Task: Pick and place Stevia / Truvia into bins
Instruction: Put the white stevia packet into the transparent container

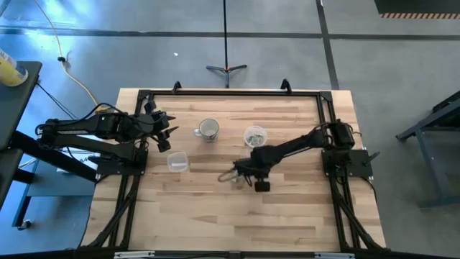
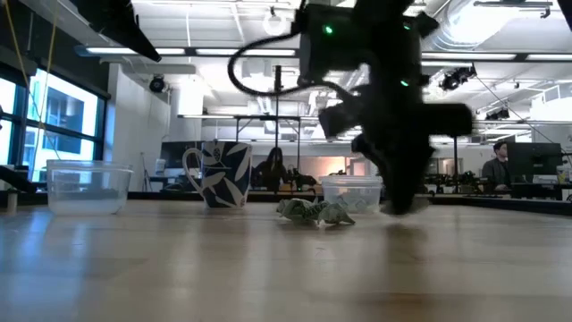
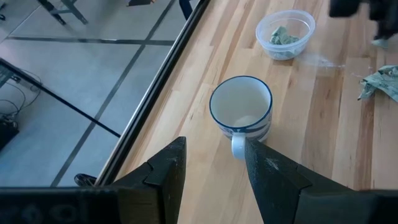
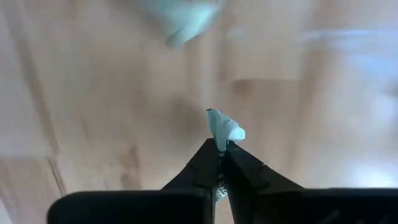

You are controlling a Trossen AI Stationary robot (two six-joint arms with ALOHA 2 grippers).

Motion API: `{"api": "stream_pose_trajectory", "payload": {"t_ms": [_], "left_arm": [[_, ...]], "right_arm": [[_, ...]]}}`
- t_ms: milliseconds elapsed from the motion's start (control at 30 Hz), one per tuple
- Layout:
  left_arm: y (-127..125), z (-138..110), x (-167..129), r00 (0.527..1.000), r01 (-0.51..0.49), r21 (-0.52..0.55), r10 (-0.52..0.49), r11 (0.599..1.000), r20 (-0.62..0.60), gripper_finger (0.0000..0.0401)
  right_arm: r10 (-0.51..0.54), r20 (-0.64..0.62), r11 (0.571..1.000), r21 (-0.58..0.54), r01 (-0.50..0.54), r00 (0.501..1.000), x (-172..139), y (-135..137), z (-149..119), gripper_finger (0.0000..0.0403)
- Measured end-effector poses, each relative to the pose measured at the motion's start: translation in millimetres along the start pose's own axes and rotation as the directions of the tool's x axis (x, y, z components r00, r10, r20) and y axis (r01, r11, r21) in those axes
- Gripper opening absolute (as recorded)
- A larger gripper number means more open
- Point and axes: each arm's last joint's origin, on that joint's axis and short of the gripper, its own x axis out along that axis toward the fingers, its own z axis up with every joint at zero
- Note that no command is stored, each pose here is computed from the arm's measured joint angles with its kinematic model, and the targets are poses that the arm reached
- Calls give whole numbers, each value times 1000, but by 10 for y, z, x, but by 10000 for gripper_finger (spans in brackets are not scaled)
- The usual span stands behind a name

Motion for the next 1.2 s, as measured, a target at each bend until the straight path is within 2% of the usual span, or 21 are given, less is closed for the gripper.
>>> {"api": "stream_pose_trajectory", "payload": {"t_ms": [233, 433, 600, 800, 933, 1033, 1200], "left_arm": [[0, 0, 0, 1000, 0, 0, 0, 1000, 0, 200], [0, 0, 0, 1000, 0, 0, 0, 1000, 0, 200], [0, 0, 0, 1000, 0, 0, 0, 1000, 0, 200], [0, 0, 0, 1000, 0, 0, 0, 1000, 0, 200], [0, 0, 0, 1000, 0, 0, 0, 1000, 0, 200], [0, 0, 0, 1000, 0, 0, 0, 1000, 0, 200], [0, 0, 0, 1000, 0, 0, 0, 1000, 0, 200]], "right_arm": [[-76, 183, 991, 121, 54, 980, -506, -259, 204, 7], [-123, 258, 960, 275, 49, 958, -865, -677, 299, 4], [-79, 202, 932, 363, 0, 976, -852, -1125, 223, 4], [-130, 162, 940, 334, 70, 978, -809, -1526, 118, 3], [-100, 67, 934, 351, 71, 993, -618, -1714, -62, 7], [-63, 36, 928, 369, 45, 997, -514, -1751, -137, 37], [-98, 82, 942, 328, 66, 992, -515, -1560, -29, 139]]}}
